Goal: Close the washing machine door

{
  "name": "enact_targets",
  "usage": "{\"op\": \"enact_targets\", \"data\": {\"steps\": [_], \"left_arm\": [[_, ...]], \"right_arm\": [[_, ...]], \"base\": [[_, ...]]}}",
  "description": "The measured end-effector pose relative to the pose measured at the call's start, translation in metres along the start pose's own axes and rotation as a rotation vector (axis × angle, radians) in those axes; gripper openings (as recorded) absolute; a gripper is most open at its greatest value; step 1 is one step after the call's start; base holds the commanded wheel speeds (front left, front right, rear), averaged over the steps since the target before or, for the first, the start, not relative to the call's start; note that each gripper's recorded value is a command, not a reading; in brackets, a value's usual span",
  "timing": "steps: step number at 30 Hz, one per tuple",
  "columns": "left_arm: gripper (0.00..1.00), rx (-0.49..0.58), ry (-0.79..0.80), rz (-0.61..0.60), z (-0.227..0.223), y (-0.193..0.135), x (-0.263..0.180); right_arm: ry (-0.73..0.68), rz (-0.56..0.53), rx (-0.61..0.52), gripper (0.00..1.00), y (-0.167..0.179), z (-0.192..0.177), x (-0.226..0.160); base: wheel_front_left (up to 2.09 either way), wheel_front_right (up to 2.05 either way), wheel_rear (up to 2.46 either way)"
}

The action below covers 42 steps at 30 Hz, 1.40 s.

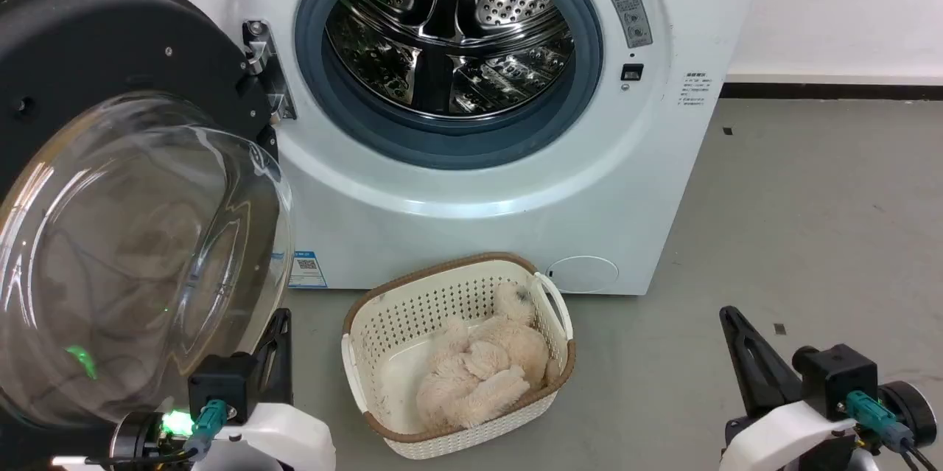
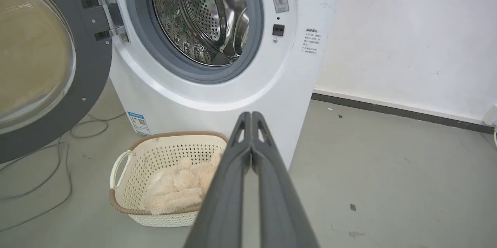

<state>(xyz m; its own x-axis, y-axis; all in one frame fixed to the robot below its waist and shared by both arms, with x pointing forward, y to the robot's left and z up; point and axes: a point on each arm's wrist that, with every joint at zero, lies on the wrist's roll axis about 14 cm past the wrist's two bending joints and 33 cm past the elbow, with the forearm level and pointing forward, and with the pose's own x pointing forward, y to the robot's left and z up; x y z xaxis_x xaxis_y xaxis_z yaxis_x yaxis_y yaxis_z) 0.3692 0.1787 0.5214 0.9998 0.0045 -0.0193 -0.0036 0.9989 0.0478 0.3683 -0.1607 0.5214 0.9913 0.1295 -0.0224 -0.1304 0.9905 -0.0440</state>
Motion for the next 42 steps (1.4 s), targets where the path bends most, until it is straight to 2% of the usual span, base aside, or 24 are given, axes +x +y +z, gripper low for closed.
{"op": "enact_targets", "data": {"steps": [2,3,26,42], "left_arm": [[0.00,0.000,0.000,0.000,0.000,0.000,0.000],[1.00,0.000,0.001,0.000,0.000,0.000,0.000],[1.00,-0.010,-0.025,0.007,0.002,0.002,-0.002],[1.00,-0.026,-0.048,0.072,0.003,0.021,-0.015]], "right_arm": [[0.000,0.000,0.000,0.00,0.000,0.000,0.000],[0.000,0.000,0.000,1.00,0.000,0.000,0.000],[-0.031,0.005,0.023,1.00,0.002,0.003,0.002],[-0.066,0.074,0.040,1.00,0.023,0.010,0.011]], "base": [[0.00,0.00,0.00],[0.00,0.00,0.00],[0.00,0.00,0.00],[0.00,0.00,0.00]]}}
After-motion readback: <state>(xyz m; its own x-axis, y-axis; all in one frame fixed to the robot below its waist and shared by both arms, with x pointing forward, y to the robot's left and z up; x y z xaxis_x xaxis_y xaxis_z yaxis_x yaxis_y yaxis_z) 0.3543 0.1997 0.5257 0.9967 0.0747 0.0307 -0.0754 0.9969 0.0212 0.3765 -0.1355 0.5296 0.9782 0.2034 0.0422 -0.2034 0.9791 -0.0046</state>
